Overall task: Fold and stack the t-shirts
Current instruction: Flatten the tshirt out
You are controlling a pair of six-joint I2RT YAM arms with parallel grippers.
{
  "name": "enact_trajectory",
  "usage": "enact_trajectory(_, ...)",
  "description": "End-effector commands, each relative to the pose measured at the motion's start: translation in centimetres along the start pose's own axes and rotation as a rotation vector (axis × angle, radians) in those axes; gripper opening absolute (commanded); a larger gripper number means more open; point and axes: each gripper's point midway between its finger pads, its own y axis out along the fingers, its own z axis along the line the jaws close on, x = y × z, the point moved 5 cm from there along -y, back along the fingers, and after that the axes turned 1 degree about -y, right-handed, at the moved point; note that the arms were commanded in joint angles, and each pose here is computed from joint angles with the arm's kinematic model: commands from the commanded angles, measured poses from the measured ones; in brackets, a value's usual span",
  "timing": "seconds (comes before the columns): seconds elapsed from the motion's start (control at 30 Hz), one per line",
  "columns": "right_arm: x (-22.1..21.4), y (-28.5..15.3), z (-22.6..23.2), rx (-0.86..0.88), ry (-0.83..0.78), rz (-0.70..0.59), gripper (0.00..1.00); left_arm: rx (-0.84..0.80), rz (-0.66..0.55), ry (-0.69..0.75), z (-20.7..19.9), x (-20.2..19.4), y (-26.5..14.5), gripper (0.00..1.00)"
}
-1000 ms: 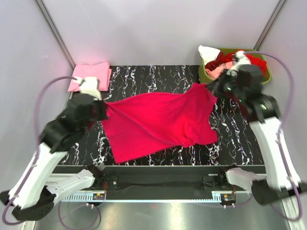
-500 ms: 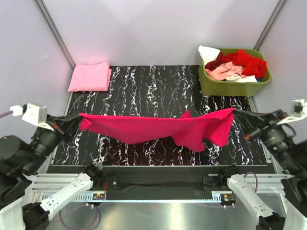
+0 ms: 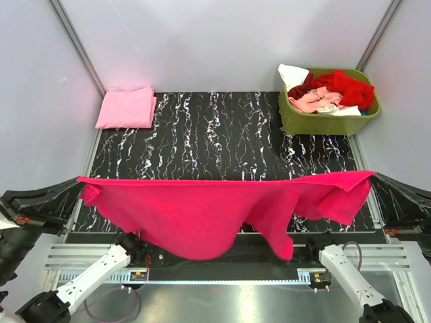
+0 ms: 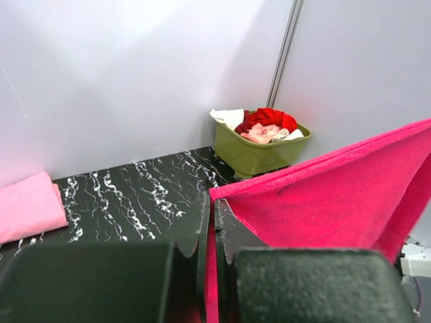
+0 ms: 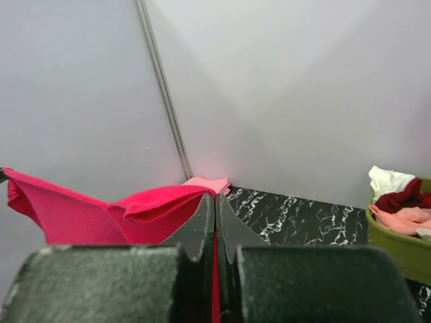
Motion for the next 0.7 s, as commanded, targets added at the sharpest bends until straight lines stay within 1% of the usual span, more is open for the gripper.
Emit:
enact_trajectory(0.0, 0.3, 0.7, -1.8, -0.089, -0.077, -0.029, 0.00, 0.010, -0.035, 0.040, 0.2, 0.7, 0.0, 0.04)
enact_trajectory(0.07, 0.1, 2.3, -2.5, -0.107, -0.080, -0.013, 0.00, 0.026, 0.022, 0.047, 0.4, -0.3, 1.4, 0.04)
enact_trajectory(0.13, -0.8, 4.8, -3.2, -0.114, -0.073, 0.025, 0.00, 0.092, 0.088, 0.055, 1.3, -1.5, 2.9, 0.04)
enact_trajectory(0.17, -0.7, 6.0, -3.6, -0.120, -0.069, 0.013, 0.00, 0.132, 0.160, 0.061, 1.8, -2.8, 4.8, 0.04)
enact_trajectory(0.2, -1.6, 7.4, -4.2, -0.133, -0.057, 0.038, 0.00, 0.183, 0.194, 0.070, 2.5, -3.5, 5.7, 0.04)
enact_trajectory(0.23, -2.6, 10.0, -5.1, -0.147, -0.052, 0.071, 0.00, 0.209, 0.222, 0.073, 2.8, -4.2, 6.6, 0.03)
enact_trajectory(0.27, -3.6, 11.4, -6.0, -0.174, -0.050, 0.100, 0.00, 0.239, 0.292, 0.085, 3.4, -6.0, 8.4, 0.03)
enact_trajectory(0.3, -5.1, 13.1, -6.8, -0.188, -0.033, 0.142, 0.00, 0.281, 0.296, 0.095, 3.9, -6.5, 9.4, 0.02)
enact_trajectory(0.33, -7.5, 16.2, -8.3, -0.209, -0.023, 0.214, 0.00, 0.315, 0.347, 0.107, 4.4, -7.9, 11.0, 0.01)
enact_trajectory(0.4, -11.3, 19.6, -10.2, -0.241, 0.000, 0.315, 0.00, 0.404, 0.427, 0.146, 5.8, -10.5, 13.3, 0.00)
enact_trajectory(0.43, -15.4, 22.9, -12.1, -0.266, 0.021, 0.422, 0.00, 0.442, 0.472, 0.168, 6.5, -11.7, 14.4, 0.00)
enact_trajectory(0.47, -17.8, 24.7, -13.2, -0.274, 0.029, 0.476, 0.00, 0.482, 0.556, 0.194, 7.5, -14.1, 16.8, 0.00)
enact_trajectory(0.5, -20.1, 26.4, -14.1, -0.283, 0.045, 0.517, 0.00, 0.482, 0.634, 0.195, 8.3, -16.2, 18.0, 0.00)
enact_trajectory(0.53, -25.7, 29.4, -16.5, -0.313, 0.065, 0.621, 0.00, 0.568, 0.692, 0.166, 11.2, -17.6, 18.7, 0.00)
enact_trajectory(0.57, -28.5, 30.8, -17.7, -0.331, 0.077, 0.671, 0.00, 0.615, 0.813, 0.135, 13.8, -21.0, 20.7, 0.01)
enact_trajectory(0.6, -28.4, 33.3, -18.1, -0.317, 0.081, 0.655, 0.00, 0.678, 0.866, 0.099, 16.0, -22.7, 21.3, 0.06)
enact_trajectory(0.63, -36.6, 34.0, -20.7, -0.374, 0.118, 0.885, 0.00, 0.777, 0.958, 0.062, 19.9, -25.4, 22.4, 0.12)
enact_trajectory(0.67, -38.8, 35.0, -21.9, -0.416, 0.121, 0.947, 0.01, 0.814, 1.006, 0.033, 21.2, -26.7, 22.7, 0.19)
